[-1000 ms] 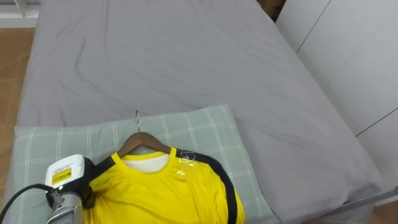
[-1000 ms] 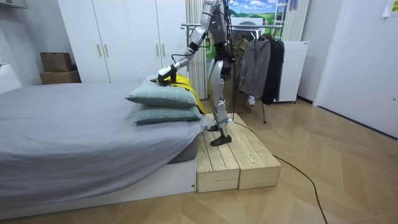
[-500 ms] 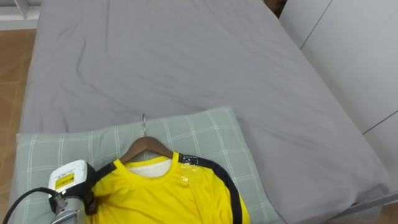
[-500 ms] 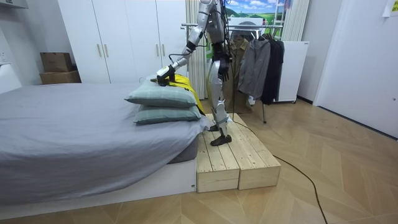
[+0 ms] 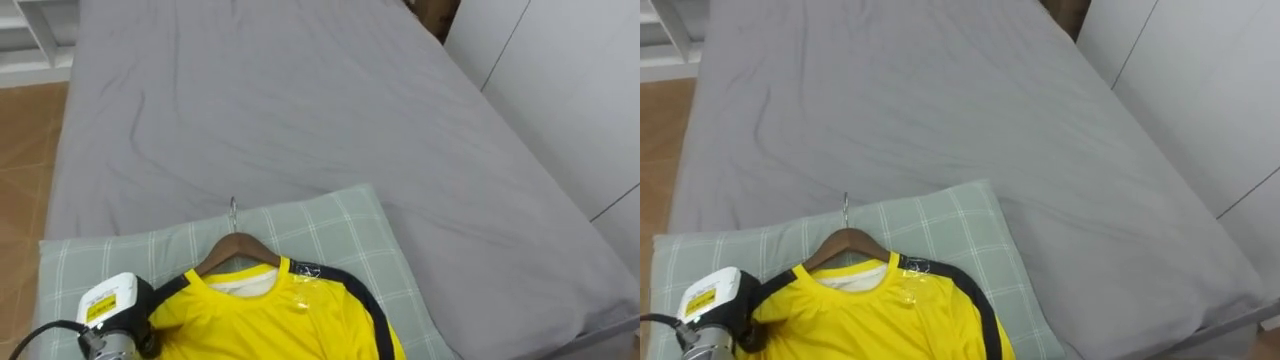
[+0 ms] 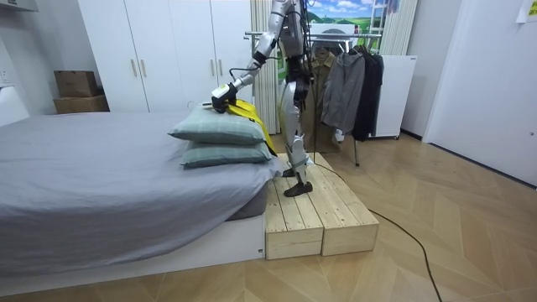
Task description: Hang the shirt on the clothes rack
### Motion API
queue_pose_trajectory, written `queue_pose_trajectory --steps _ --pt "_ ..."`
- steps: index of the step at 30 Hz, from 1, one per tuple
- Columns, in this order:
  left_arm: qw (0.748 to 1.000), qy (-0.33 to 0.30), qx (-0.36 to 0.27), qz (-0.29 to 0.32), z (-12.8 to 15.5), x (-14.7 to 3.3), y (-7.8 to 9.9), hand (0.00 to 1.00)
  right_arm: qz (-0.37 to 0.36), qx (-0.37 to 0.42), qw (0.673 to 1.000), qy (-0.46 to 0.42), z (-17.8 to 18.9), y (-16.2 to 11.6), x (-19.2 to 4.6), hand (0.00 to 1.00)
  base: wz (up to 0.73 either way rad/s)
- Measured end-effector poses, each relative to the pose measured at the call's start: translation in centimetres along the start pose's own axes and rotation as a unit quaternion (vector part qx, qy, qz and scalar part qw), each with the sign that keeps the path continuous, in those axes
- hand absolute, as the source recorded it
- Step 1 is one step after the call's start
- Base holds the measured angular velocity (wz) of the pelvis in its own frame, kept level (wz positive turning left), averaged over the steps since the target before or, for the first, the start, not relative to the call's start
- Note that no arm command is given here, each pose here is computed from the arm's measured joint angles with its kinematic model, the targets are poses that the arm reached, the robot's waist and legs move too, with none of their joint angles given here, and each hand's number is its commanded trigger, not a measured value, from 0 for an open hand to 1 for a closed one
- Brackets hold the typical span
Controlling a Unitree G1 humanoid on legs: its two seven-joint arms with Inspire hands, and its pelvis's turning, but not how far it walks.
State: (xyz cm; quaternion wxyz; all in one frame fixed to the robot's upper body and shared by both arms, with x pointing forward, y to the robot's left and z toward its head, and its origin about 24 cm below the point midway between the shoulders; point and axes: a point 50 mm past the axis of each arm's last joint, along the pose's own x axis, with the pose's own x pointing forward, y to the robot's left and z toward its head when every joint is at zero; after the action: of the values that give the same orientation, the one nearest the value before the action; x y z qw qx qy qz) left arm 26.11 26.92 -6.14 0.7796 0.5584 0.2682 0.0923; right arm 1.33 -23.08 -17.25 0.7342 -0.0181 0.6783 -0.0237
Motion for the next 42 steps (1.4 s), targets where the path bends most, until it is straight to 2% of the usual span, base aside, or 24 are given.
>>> queue_pose_trajectory --steps 9,12,29,42 --pt "0.996 0.008 -0.081 0.026 0.7 -0.3 -0.2 1.0 -0.016 0.019 1.0 0.002 -0.2 -0.2 0.0 0.0 0.06" --pt "0.992 0.004 -0.117 0.045 0.3 -1.0 -0.4 1.0 -0.021 0.016 1.0 0.002 -0.2 -0.2 0.0 0.0 -0.01" --pt "0.978 -0.069 -0.174 0.089 2.6 -1.9 0.3 1.0 -0.049 0.017 0.999 -0.013 0.3 -0.6 0.0 0.0 0.05" --pt "0.975 -0.074 -0.183 0.103 3.0 -2.2 0.1 1.0 -0.054 0.022 0.998 -0.018 0.5 -0.6 0.0 0.0 0.0"
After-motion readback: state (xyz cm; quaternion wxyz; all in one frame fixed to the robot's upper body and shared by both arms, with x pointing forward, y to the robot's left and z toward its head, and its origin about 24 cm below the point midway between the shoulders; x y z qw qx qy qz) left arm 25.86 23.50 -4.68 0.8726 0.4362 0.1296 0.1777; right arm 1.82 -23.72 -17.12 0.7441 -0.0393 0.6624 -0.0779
